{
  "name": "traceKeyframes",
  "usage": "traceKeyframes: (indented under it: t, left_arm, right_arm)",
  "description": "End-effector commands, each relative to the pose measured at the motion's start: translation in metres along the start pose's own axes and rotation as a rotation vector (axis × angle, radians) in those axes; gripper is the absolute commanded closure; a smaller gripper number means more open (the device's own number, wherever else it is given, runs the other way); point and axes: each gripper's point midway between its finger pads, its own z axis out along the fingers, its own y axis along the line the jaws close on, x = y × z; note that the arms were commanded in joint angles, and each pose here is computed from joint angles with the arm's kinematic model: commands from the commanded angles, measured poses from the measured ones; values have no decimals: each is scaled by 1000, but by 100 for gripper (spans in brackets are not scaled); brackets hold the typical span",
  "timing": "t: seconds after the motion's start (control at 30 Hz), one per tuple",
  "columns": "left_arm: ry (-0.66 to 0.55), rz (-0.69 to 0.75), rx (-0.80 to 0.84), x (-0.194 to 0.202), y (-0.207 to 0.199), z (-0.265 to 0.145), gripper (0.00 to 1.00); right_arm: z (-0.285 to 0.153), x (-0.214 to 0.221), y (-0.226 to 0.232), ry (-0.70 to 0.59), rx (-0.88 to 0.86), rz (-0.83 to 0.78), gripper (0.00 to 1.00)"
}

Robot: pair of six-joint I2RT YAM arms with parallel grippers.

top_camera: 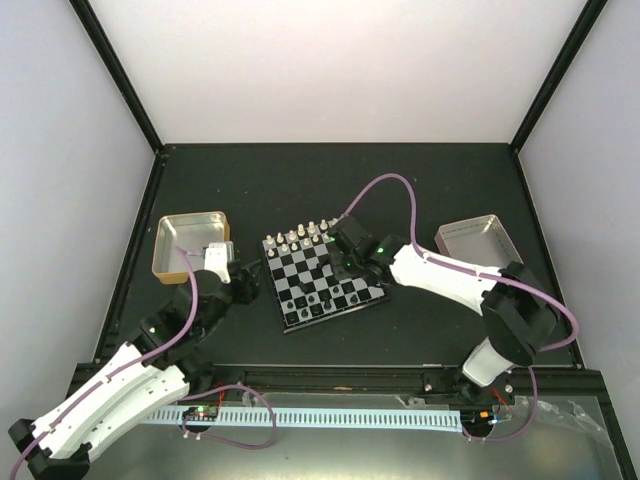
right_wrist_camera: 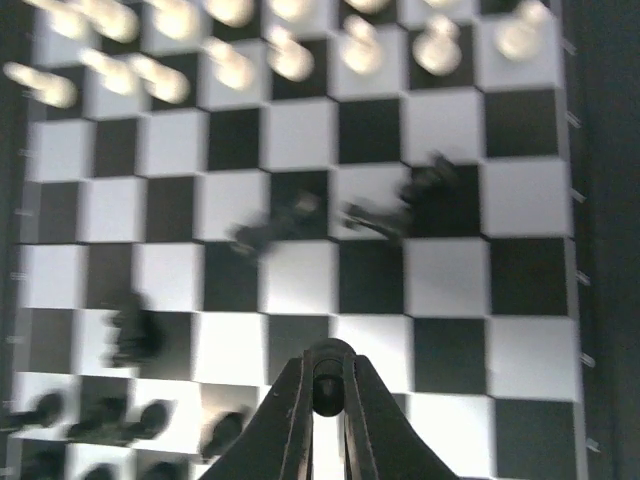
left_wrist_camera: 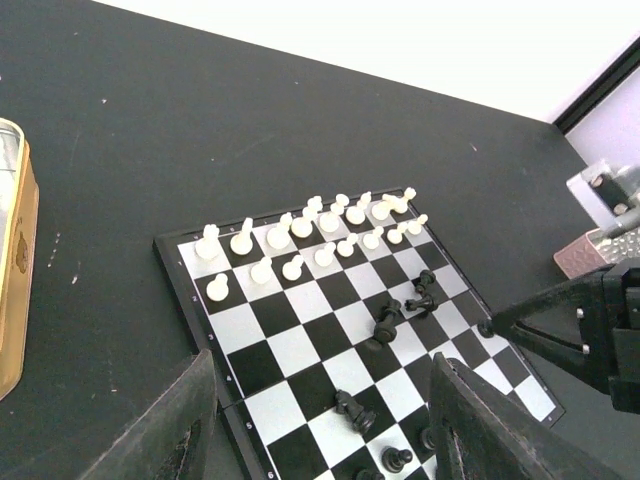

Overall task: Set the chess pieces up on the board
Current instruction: Place the chess piece on the chessboard.

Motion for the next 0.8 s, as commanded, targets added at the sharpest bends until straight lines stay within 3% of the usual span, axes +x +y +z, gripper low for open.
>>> traceKeyframes:
  t: [0.0,0.77]
  left_arm:
    - [4,-10,4,1,-1,4,40]
    - [27,-11,1,7,-1,10,40]
  right_arm:
    - [8,25,-44,68,102,68,94]
    - [27,66,-66,216,164,93,93]
